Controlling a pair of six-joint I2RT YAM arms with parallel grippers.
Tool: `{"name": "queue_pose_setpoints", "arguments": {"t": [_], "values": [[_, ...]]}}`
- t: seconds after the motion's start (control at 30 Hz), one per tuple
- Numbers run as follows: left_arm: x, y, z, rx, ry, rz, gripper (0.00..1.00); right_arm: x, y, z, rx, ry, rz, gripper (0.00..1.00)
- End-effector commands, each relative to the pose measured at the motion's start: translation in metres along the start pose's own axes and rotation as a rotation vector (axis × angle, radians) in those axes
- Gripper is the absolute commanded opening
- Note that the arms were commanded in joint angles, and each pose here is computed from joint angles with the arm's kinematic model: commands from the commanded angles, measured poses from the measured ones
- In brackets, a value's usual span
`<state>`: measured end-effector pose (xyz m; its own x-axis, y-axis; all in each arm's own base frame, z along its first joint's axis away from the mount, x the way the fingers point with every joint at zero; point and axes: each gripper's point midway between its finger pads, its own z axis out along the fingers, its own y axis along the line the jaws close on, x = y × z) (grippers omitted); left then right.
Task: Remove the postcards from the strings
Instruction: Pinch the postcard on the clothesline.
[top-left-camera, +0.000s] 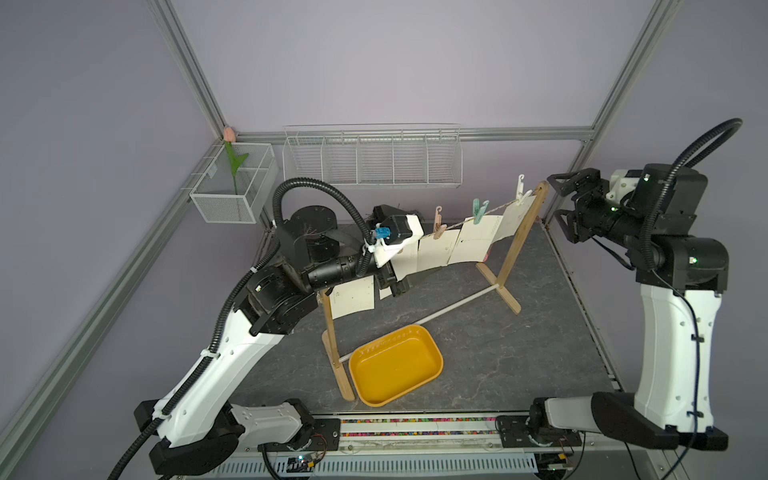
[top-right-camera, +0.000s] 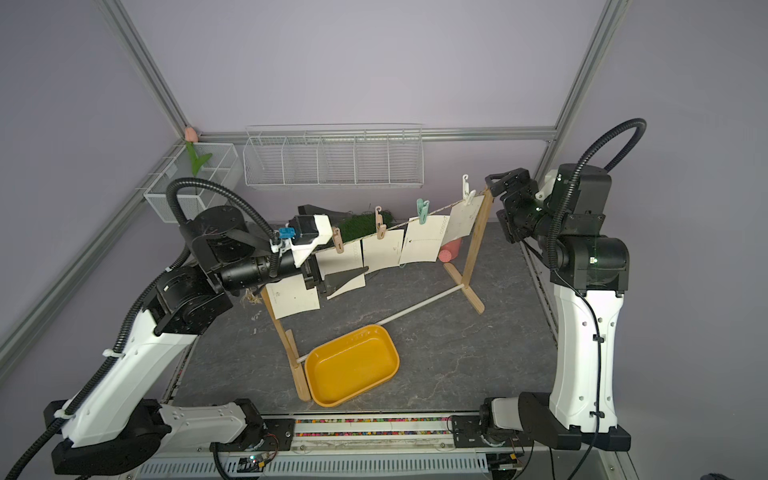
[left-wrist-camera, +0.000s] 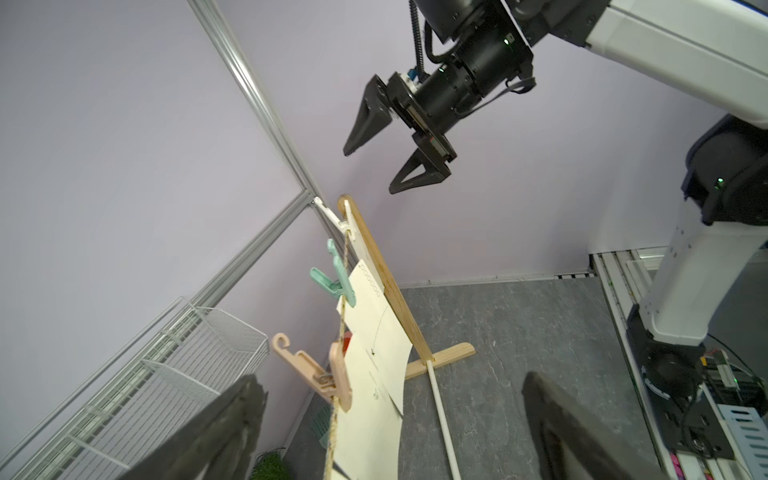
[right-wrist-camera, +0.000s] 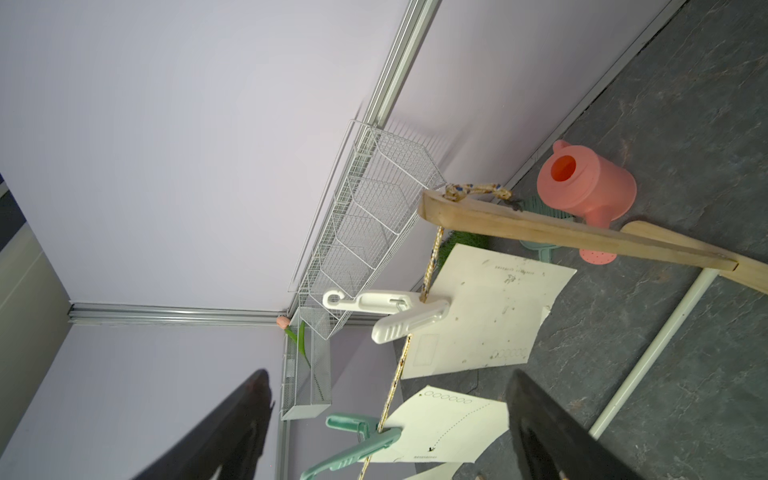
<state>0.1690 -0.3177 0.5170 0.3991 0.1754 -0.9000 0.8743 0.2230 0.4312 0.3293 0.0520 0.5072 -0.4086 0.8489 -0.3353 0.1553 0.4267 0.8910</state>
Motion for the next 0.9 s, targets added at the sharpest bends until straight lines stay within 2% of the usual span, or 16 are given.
{"name": "queue_pose_setpoints", "arguments": {"t": [0.0,0.17,0.33,0.5,0.63,0.87], "values": [[-0.012,-0.02,0.0,0.038,-0.023,0.082,0.99,0.002,0.013,-0.014,-0.045,0.011,0.049,0.89],[-0.004,-0.051,0.037,0.164,-0.04,0.0,0.98,-0.005,0.018,-0.004,-0.056,0.021,0.08,0.88],[0.026,-0.053,0.097,0.146,-0.023,-0.121,0.94,0.001,0.013,0.014,0.004,0.12,0.092,0.89],[0.047,-0.06,0.152,0.174,-0.023,-0.162,0.93,0.001,0.011,0.024,0.012,0.142,0.125,0.89],[0.063,-0.046,0.189,0.1,-0.009,-0.192,0.93,0.003,0.01,0.033,0.012,0.167,0.134,0.89],[0.087,-0.013,0.21,-0.085,0.008,-0.212,0.94,0.006,0.009,0.037,0.015,0.183,0.121,0.88]]}}
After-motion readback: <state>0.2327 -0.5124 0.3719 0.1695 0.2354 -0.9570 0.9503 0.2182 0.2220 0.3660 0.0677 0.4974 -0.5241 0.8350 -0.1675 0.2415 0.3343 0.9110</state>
